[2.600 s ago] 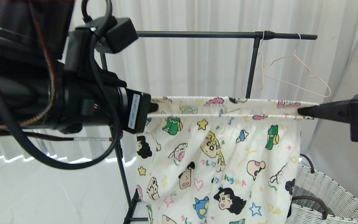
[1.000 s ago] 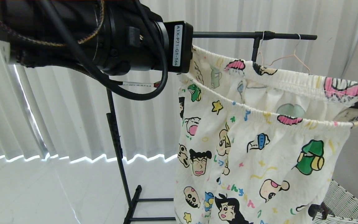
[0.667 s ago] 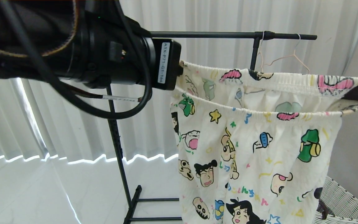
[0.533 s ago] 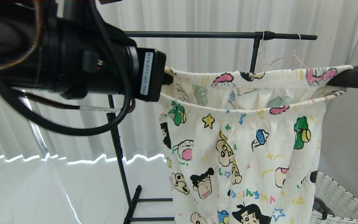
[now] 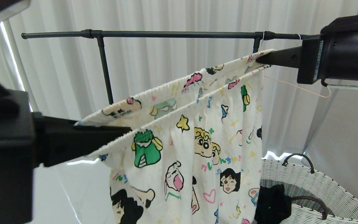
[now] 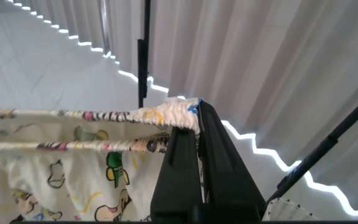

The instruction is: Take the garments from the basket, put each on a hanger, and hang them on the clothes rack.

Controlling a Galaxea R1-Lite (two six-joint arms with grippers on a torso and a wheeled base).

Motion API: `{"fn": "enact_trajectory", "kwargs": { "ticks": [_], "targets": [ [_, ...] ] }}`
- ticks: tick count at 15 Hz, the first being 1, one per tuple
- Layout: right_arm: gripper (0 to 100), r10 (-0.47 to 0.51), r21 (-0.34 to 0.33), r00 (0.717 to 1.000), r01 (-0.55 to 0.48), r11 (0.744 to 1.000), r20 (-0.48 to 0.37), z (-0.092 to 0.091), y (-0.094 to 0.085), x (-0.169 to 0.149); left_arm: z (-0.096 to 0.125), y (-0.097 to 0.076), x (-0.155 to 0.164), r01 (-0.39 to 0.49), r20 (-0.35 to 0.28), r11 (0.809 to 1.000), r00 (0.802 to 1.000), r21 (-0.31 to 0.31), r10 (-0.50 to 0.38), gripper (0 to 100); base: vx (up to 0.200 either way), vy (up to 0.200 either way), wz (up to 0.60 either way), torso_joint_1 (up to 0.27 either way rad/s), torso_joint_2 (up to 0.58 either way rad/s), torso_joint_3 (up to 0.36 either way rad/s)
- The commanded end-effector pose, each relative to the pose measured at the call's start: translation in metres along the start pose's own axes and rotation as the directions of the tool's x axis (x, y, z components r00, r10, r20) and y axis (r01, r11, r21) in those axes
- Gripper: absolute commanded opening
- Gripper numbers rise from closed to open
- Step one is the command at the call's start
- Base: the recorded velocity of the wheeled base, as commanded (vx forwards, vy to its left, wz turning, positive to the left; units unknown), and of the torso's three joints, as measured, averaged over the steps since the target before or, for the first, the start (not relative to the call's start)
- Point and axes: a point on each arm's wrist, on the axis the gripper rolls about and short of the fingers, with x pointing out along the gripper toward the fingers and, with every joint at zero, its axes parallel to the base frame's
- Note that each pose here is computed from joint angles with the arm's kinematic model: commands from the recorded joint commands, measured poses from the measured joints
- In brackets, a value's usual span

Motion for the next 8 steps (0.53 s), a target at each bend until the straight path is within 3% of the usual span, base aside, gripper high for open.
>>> {"fn": "enact_trajectory", "kwargs": {
  "ticks": [1,8],
  "targets": [
    [0,0.002,-0.001,0.999,-0.002,1.0,-0.04,-0.009,0.001,0.017,-0.012,-0.003,-0.025,0.06,0.036,0.998,0.998,0.012,-0.06,0,0.0,0.0,0.0,0.0,0.0,0.0],
    [0,-0.001,-0.003,0.999,0.001,1.0,-0.046,-0.007,0.0,0.005,-0.01,-0.005,-0.014,0.052,0.011,0.998,0.999,0.019,-0.052,0,0.0,0.0,0.0,0.0,0.0,0.0]
  ]
}}
